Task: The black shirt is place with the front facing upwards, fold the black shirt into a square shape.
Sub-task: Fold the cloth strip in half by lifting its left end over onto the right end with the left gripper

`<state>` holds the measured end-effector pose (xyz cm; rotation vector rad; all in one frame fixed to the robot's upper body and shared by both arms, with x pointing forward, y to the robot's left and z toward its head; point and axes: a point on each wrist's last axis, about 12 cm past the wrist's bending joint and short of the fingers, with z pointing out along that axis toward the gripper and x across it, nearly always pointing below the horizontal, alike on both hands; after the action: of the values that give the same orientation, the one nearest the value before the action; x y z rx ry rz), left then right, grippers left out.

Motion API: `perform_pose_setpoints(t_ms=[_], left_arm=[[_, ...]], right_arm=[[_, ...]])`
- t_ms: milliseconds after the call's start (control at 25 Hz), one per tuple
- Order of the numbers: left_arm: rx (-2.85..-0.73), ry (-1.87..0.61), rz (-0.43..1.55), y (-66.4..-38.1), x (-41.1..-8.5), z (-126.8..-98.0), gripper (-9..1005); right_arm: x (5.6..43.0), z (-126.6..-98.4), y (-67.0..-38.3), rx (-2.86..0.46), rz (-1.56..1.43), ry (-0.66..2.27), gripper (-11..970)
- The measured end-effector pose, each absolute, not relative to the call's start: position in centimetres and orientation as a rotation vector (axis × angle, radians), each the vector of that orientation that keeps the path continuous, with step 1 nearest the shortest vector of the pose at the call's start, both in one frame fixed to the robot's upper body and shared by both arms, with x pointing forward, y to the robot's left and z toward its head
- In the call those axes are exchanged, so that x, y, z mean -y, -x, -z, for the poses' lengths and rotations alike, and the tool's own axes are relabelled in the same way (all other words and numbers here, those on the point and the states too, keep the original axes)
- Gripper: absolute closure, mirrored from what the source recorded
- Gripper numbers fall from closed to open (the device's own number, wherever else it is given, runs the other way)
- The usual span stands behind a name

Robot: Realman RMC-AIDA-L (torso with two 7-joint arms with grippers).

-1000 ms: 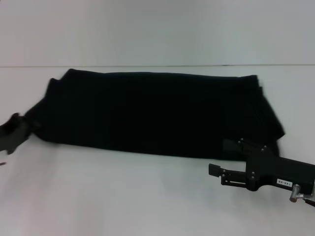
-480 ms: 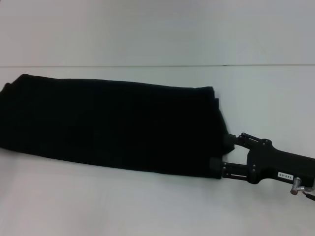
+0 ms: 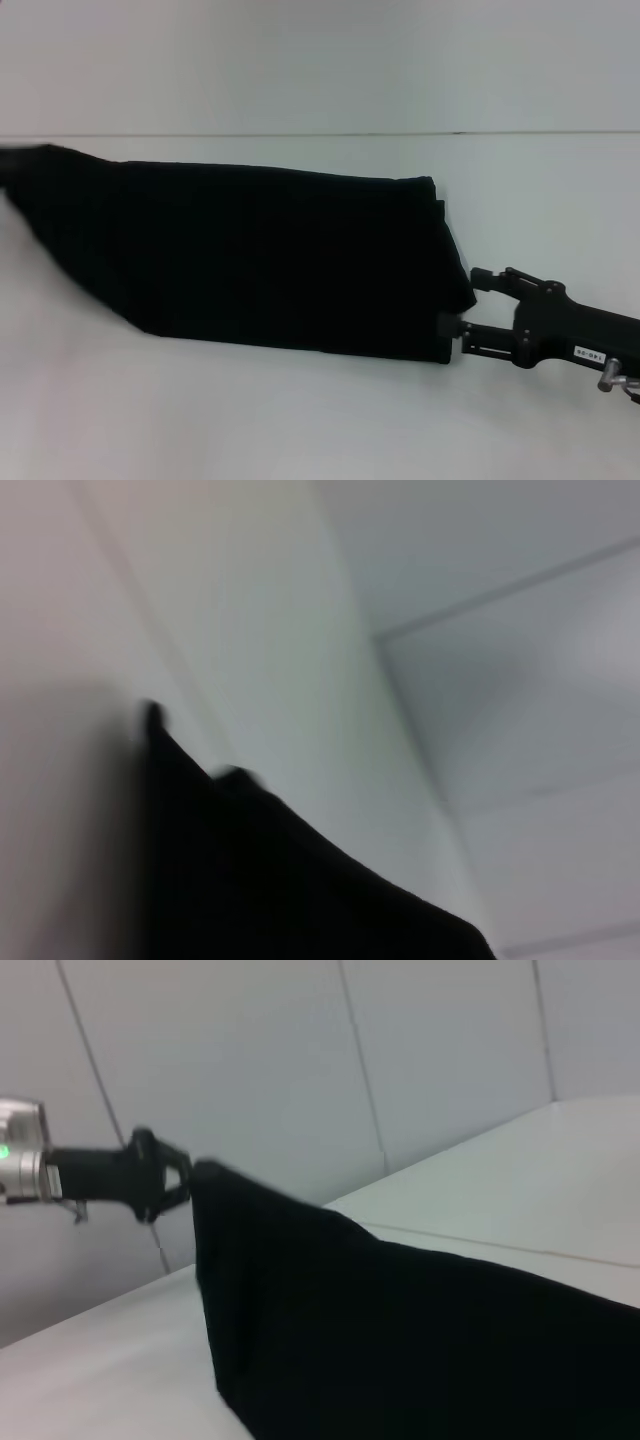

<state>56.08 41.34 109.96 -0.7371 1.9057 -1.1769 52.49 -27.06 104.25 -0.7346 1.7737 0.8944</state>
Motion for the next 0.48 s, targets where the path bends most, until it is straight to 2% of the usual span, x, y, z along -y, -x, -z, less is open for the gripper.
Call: perform_pose_setpoints(t_ms=[240,360,480], left_arm=[[-1.86,0.503,1.378,-60.6,-34.7,-113.2,914],[-1.858,0.372,1.47,-62.5,-29.7,-114.3,909],[-1.847,0.28,1.547,-63.2,-24.4,-114.3,903]], right_arm=[[27.9,-104.0,-52.0,-1.788,-0.876,0.694,13],[28.5,-103.8,-51.8,-1.797,-0.862,0.668,13],[29.2,-103.7,-51.5,-1.805,-0.848,0.643,13]])
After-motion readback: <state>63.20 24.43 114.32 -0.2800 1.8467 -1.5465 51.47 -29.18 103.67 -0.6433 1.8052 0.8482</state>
